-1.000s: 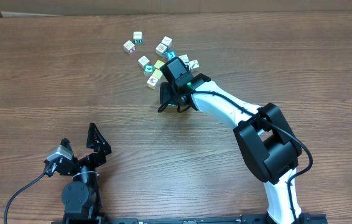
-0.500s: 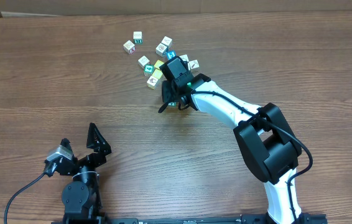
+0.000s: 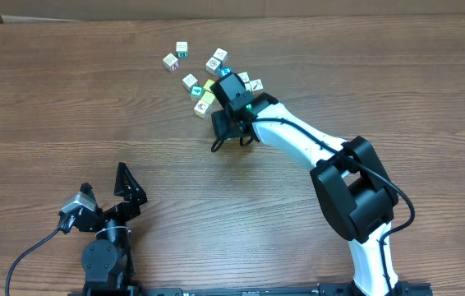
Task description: Form a circle
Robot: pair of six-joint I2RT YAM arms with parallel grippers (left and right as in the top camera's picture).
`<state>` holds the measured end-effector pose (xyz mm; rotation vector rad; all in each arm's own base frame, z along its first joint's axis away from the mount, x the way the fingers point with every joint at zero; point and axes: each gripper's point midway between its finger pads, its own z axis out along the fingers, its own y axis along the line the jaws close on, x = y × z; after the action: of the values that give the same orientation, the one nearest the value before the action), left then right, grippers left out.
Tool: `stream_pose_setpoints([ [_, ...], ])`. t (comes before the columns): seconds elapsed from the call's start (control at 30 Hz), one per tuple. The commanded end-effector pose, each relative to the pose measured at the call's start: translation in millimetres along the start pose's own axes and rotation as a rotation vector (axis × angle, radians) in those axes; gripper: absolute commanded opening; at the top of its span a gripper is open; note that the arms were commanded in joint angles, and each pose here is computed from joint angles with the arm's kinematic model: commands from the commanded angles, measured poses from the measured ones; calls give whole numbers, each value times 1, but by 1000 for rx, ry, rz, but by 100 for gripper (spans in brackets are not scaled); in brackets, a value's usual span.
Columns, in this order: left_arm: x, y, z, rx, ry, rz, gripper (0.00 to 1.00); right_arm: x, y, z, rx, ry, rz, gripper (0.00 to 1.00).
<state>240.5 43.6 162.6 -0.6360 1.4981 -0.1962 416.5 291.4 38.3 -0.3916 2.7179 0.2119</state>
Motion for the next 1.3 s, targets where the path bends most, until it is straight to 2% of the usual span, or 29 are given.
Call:
stream_pose_setpoints([
  [0.0,-1,1,0,-6,-11,10,100,-32,3,-26,-27,-52,-155,76],
  [0.07,-1,1,0,-6,-11,10,100,-30,7,-33,-54,-25,-211,79],
  [0.27,-1,1,0,-6,-11,10,99,-1,24,-36,-203,69,-496,75],
  [0.47,-1,1,0,-6,-11,10,100,15,21,-25,-217,88,-622,76],
  [0.9,-1,1,0,-6,-11,10,100,5,7,-2,-203,0,-603,75],
  [0.97,-1,1,0,-6,-11,10,99,5,3,0,-199,-1,-596,72],
  [1.27,-1,1,0,-6,-11,10,100,10,2,5,-223,1,-588,70],
])
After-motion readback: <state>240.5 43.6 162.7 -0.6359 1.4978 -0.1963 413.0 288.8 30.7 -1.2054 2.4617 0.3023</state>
